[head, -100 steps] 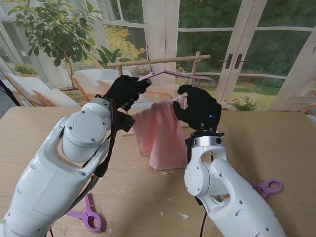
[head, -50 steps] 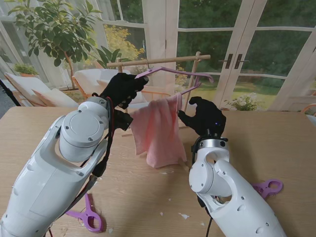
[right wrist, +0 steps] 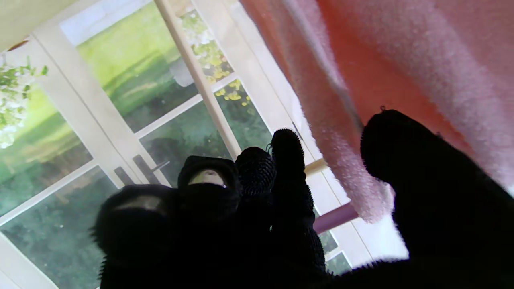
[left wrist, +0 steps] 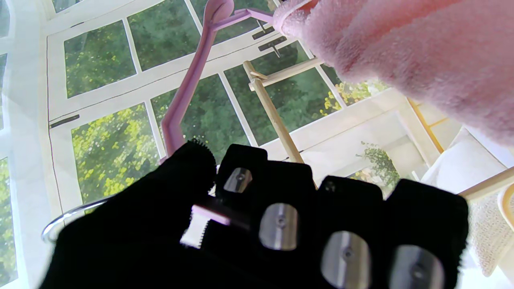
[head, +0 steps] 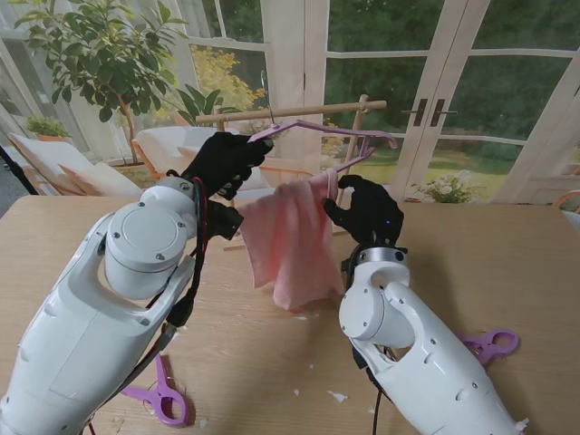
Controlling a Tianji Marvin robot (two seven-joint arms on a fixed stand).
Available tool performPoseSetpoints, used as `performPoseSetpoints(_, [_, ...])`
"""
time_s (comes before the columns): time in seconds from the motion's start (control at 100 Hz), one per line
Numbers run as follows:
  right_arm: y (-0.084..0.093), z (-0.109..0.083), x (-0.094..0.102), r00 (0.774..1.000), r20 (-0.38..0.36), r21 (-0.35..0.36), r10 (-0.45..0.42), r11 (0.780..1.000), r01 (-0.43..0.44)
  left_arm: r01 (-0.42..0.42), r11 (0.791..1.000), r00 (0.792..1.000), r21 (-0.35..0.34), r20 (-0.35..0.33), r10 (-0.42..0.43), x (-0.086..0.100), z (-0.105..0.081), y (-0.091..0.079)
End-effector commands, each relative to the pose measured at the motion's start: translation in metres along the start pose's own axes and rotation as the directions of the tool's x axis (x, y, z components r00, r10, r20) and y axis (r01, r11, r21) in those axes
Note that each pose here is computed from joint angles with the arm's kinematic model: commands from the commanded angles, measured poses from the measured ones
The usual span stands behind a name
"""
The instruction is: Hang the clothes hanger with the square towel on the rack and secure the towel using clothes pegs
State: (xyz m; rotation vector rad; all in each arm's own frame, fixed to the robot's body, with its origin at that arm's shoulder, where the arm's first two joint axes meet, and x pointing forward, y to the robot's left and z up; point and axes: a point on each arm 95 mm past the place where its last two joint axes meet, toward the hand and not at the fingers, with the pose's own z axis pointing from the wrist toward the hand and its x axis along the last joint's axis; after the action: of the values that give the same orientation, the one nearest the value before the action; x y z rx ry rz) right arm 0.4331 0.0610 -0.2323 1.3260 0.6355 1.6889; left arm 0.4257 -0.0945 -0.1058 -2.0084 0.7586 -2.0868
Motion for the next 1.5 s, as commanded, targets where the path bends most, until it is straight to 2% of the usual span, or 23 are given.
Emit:
performPoseSetpoints(0.0, [-0.003, -0.001, 0.007, 1.0, -0.009, 0.006, 0.02, 1.0, -0.02, 0.008, 1.0, 1.0, -0.015, -0.015, -0.009, 0.005, -0.002, 0.001])
performPoseSetpoints(0.25, [0.005, -0.005, 0.013, 1.0, -0.015, -0.063, 0.023, 0.998, -0.024, -0.021, 1.0, 1.0, 0.006, -0.008, 0.021, 0.001, 0.0, -0.002])
performPoseSetpoints(0.49, [0.027, -0.009, 0.032, 0.997, -0.078, -0.158, 0.022, 0.987, -0.034, -0.041, 0.999, 0.999, 0.001, -0.003, 0.041, -0.005, 0.0, 0.0])
performPoseSetpoints(0.64, [0.04, -0.001, 0.042, 0.997, -0.078, -0.19, 0.015, 0.981, -0.029, -0.042, 0.999, 0.999, -0.007, -0.011, 0.042, -0.007, -0.002, -0.001])
performPoseSetpoints(0.87, [0.049, 0.01, 0.038, 1.0, -0.013, -0.197, -0.013, 0.98, 0.01, -0.035, 0.999, 0.999, 0.0, -0.022, 0.035, -0.006, -0.007, -0.007])
performPoseSetpoints(1.15, [0.041, 0.016, 0.023, 0.998, 0.049, -0.155, -0.028, 0.987, 0.035, -0.003, 1.0, 1.0, -0.007, -0.029, 0.003, -0.005, -0.008, -0.01])
performPoseSetpoints(1.49, [0.036, 0.015, 0.017, 0.998, 0.046, -0.134, -0.031, 0.99, 0.037, 0.013, 1.0, 0.999, -0.006, -0.037, -0.014, 0.0, -0.011, -0.013])
